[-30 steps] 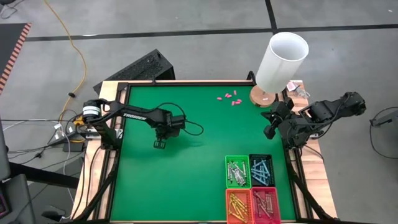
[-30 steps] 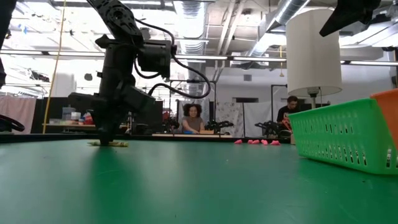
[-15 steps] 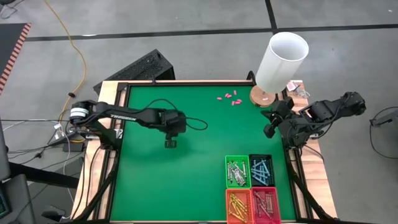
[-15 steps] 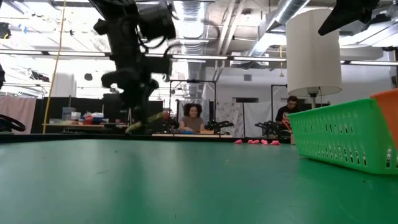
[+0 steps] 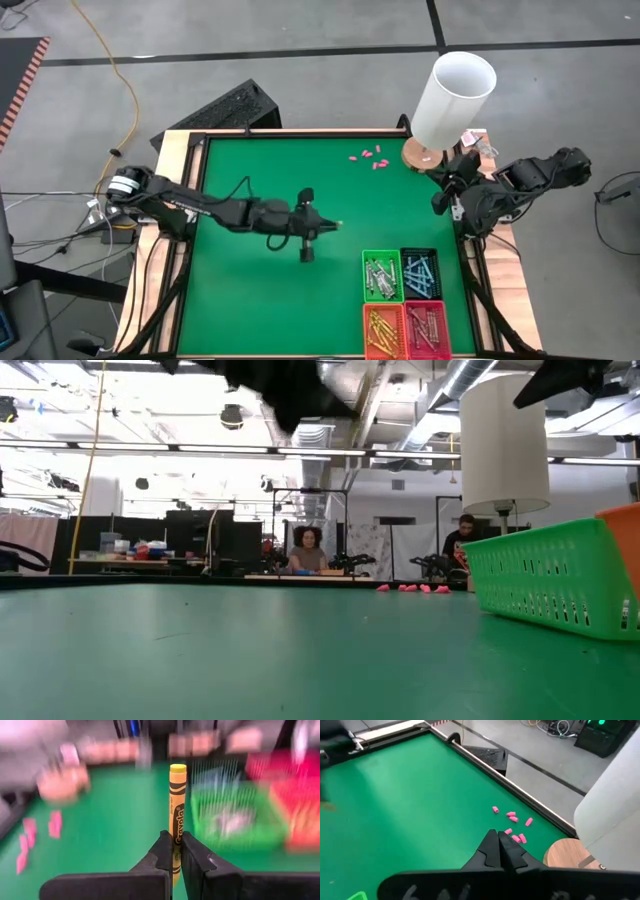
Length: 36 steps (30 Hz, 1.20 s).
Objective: Sort crayons
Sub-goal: Put the light green crayon into the orange bin
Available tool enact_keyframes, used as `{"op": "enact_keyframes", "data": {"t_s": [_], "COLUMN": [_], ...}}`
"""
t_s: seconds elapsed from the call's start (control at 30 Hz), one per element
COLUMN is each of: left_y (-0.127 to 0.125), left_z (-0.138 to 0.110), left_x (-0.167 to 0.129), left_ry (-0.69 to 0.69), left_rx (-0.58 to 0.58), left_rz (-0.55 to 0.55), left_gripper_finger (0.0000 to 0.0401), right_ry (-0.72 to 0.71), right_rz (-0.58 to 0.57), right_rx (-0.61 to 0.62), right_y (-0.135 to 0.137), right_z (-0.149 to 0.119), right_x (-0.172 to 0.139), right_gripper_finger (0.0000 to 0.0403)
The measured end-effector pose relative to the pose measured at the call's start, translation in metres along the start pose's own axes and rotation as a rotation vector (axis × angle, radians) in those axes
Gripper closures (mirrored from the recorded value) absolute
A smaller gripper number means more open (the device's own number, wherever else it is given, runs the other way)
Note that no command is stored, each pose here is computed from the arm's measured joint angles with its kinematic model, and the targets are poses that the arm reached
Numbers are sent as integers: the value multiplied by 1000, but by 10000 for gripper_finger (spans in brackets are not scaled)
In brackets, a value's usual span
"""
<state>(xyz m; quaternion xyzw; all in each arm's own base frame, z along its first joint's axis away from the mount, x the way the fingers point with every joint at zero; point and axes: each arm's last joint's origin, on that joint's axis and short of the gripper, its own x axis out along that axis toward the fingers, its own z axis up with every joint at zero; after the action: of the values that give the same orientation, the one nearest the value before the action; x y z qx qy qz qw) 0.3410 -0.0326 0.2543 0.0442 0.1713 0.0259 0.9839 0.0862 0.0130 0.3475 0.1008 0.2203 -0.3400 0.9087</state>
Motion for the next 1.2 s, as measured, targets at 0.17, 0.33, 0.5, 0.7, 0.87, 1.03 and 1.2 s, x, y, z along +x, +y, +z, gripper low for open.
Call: {"op": "enact_keyframes", "data": {"t_s": [0.17,0.33,0.5,0.7,0.87,1.03,1.2], "left_y": [-33,-67,-102,-137,-161,-180,-195], "left_z": [20,23,21,31,40,43,28], "left_x": [-3,7,32,70,103,128,147], "left_ry": [-245,-396,-405,-441,-443,-416,-375], "left_rx": [7,-10,26,12,5,-75,-124], "left_rz": [33,32,6,-74,-154,-295,-423], "left_gripper_finger": [399,399,399,395,394,393,393], "right_ry": [-11,-27,-28,-28,-26,-25,-24], "right_rz": [-2,-12,-14,-10,-9,-8,-8], "right_rx": [8,13,14,34,40,48,48], "right_y": [-2,-3,-2,-4,-4,-4,-4], "right_z": [0,1,1,1,1,1,1], "right_x": [-1,-1,-1,-2,-2,-2,-2], "right_gripper_finger": [403,403,403,403,403,403,403]}}
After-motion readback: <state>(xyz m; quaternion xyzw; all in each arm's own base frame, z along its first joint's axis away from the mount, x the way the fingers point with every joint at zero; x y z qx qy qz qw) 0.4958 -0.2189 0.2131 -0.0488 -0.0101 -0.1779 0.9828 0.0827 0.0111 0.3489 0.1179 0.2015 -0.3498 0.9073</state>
